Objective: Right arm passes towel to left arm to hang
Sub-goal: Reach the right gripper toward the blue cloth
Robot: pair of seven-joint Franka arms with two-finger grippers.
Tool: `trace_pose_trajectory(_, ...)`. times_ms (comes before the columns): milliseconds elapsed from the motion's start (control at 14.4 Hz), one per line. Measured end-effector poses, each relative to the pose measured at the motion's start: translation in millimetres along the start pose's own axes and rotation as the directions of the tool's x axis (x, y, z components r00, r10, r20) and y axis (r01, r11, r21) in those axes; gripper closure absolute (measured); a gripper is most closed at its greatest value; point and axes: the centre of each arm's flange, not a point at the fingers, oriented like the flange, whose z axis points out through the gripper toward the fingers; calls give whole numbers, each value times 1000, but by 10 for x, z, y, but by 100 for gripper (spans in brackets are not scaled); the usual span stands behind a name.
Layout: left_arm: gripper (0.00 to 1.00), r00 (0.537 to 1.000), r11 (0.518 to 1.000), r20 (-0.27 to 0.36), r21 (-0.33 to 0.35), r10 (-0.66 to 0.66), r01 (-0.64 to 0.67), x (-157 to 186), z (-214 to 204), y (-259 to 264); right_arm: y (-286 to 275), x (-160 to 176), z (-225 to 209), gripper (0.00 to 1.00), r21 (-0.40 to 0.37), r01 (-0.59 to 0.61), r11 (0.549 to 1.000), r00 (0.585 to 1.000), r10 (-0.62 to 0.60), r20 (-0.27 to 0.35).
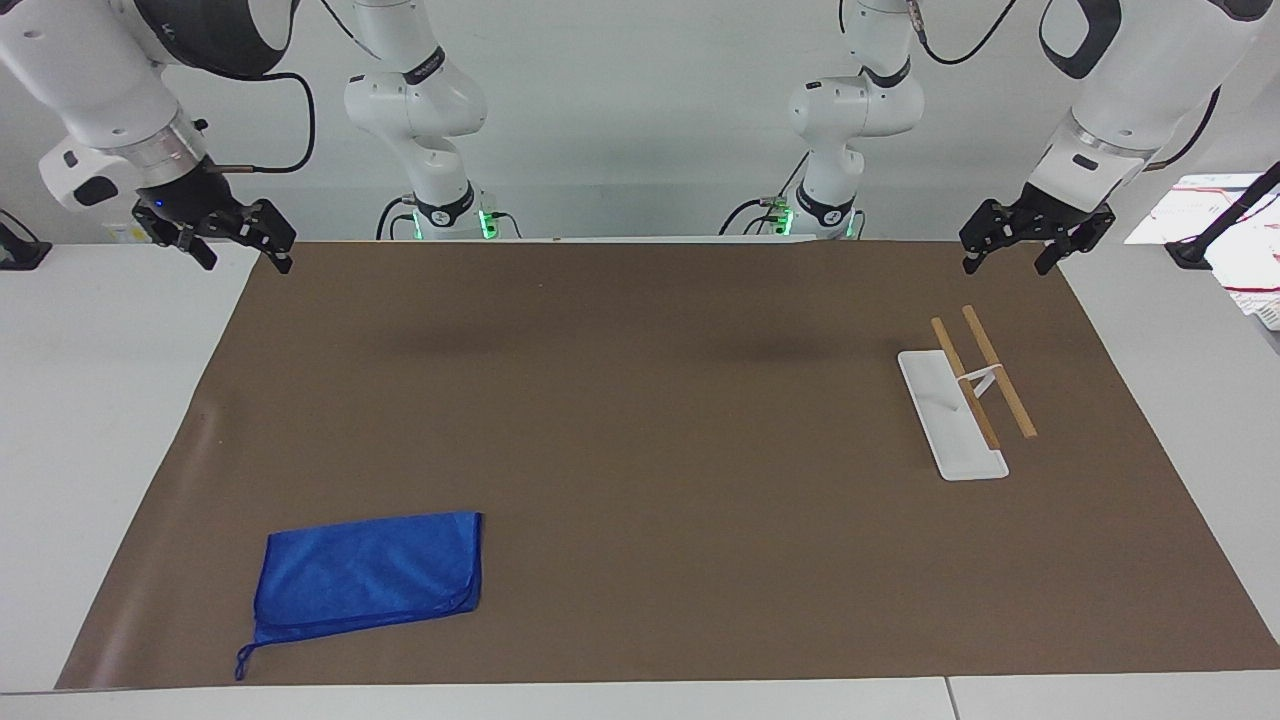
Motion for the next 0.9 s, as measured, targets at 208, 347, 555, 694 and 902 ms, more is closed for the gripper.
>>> trace_pose_trajectory(208,0,1000,1000,0,0,0,0,0,0,0,-74,92,34,0,-5,14,1000,998,-15,-53)
trace_pose_trajectory(347,0,1000,1000,0,0,0,0,0,0,0,-129,180,52,0,-9,24,1000,997,-25,-79)
trace_pose_trajectory(555,0,1000,1000,0,0,0,0,0,0,0,-210,580,150,0,-3,32,999,995,-33,-94)
trace_pose_trajectory(694,0,1000,1000,0,0,0,0,0,0,0,-406,1012,446,0,6,53,999,994,-52,-100)
trace_pose_trajectory(902,0,1000,1000,0,0,0,0,0,0,0,-726,1506,1026,0,16,61,998,992,-58,-115)
